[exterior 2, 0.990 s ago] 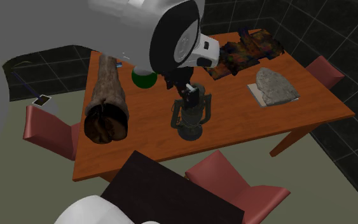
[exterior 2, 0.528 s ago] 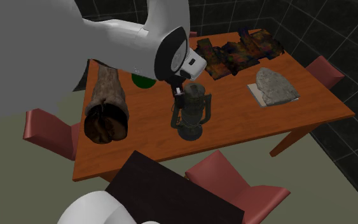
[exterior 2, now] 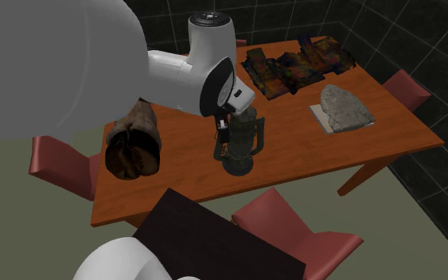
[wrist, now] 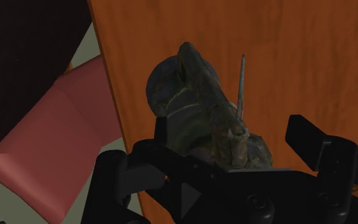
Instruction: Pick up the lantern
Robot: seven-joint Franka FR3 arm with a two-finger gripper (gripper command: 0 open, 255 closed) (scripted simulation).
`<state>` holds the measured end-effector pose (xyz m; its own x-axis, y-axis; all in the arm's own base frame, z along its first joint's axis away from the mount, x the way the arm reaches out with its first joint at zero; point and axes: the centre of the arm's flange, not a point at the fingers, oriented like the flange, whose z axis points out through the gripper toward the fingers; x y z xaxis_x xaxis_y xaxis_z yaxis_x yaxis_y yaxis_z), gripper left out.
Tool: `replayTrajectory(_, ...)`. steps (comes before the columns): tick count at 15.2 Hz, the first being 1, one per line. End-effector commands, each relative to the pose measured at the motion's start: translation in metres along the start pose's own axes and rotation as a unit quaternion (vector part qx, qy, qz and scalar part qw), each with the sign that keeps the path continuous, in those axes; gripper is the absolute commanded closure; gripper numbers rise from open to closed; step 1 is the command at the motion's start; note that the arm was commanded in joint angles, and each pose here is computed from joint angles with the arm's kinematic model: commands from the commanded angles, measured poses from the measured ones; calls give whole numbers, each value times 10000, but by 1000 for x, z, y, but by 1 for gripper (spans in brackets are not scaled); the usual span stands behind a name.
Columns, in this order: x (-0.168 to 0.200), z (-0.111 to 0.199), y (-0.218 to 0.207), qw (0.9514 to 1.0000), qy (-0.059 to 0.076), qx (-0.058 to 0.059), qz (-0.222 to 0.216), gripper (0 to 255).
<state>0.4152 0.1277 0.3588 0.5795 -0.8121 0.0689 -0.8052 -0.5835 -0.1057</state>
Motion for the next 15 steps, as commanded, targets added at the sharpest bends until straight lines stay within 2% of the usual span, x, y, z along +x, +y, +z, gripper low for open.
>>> replayTrajectory(1, 0, 5, 0, 10000, 1, 3, 1, 0)
replayTrajectory(2, 0, 5, 1, 10000, 1, 3, 1, 255)
replayTrajectory(11, 0, 5, 0, 10000, 1, 3, 1, 255)
replayTrajectory(15, 1, -16, -2, 10000, 1, 3, 1, 255)
